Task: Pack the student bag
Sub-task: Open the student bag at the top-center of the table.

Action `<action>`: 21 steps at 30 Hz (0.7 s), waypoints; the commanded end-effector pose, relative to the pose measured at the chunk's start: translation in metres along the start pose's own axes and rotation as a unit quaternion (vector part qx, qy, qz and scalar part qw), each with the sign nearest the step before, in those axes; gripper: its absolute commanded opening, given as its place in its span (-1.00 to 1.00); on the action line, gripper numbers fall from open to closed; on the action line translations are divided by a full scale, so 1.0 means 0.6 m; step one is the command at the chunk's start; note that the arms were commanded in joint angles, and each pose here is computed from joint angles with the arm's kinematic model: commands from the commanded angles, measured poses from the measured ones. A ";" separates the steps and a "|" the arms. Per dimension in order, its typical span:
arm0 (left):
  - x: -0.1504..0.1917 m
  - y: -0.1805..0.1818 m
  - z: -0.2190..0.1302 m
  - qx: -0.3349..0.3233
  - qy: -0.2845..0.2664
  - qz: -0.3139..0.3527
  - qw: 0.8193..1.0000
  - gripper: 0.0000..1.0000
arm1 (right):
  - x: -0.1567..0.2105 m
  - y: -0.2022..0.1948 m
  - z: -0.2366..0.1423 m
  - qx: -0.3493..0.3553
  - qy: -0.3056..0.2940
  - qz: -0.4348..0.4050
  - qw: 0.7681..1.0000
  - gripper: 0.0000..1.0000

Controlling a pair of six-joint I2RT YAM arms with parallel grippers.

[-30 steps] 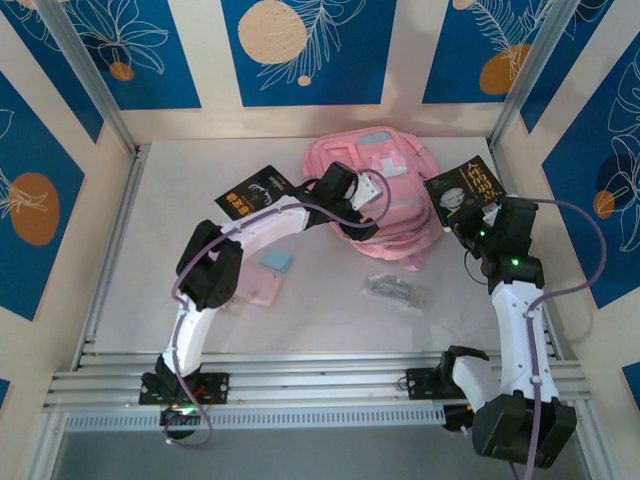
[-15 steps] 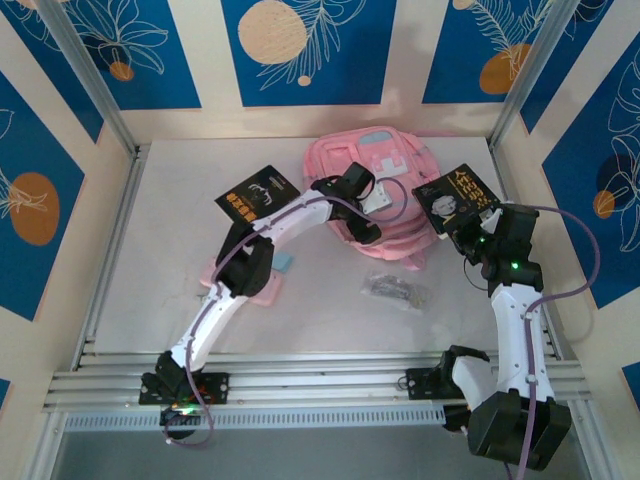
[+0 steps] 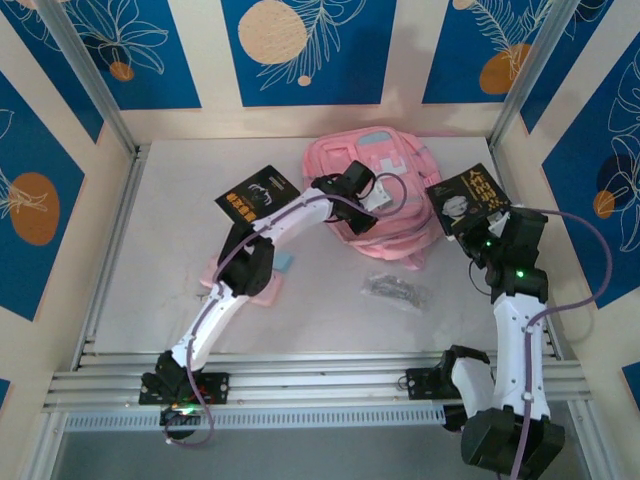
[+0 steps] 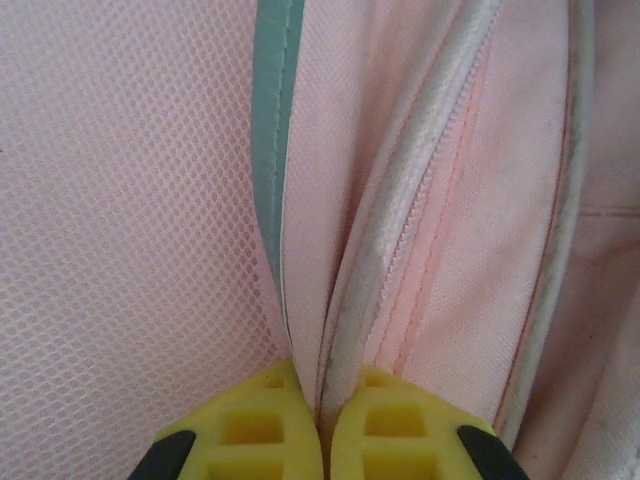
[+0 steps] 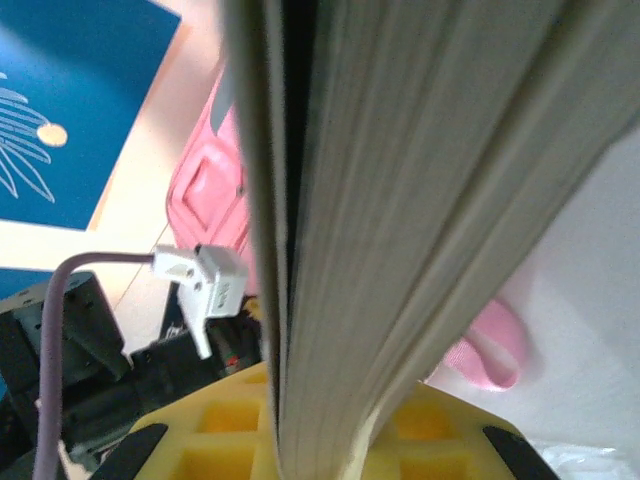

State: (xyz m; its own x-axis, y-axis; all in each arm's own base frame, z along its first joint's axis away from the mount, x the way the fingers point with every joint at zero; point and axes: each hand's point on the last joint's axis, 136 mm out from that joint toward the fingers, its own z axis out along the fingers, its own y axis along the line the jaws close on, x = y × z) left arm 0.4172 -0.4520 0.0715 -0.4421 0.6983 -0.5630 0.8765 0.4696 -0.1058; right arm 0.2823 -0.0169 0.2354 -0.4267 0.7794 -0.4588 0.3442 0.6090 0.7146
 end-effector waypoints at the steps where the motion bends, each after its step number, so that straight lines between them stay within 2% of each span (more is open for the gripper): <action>1: -0.065 -0.012 -0.100 0.078 -0.070 -0.119 0.987 -1.00 | -0.062 0.030 -0.055 0.006 -0.093 -0.057 0.994 -1.00; 5: -0.123 0.014 -0.173 0.141 -0.143 -0.199 0.959 -1.00 | -0.073 0.011 -0.074 0.039 -0.122 -0.061 0.990 -1.00; 12: -0.194 0.030 -0.260 0.203 -0.229 -0.234 0.923 -1.00 | -0.049 -0.005 -0.056 0.032 -0.096 -0.044 0.994 -1.00; 16: -0.218 0.024 -0.292 0.228 -0.256 -0.232 0.910 -1.00 | -0.022 0.021 -0.029 -0.047 -0.054 -0.028 0.997 -1.00; 21: -0.236 0.007 -0.316 0.264 -0.271 -0.224 0.898 -1.00 | 0.017 0.066 0.012 -0.182 -0.003 0.020 0.983 -1.00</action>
State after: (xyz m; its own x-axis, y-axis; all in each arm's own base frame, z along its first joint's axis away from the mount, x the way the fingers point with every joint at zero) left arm 0.4622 -0.4422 0.2257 -0.8106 0.1237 -0.5724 0.5699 0.3920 -0.7222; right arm 0.2784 -0.0133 0.2130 -0.4005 0.8116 -0.4254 0.3073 0.5563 0.7721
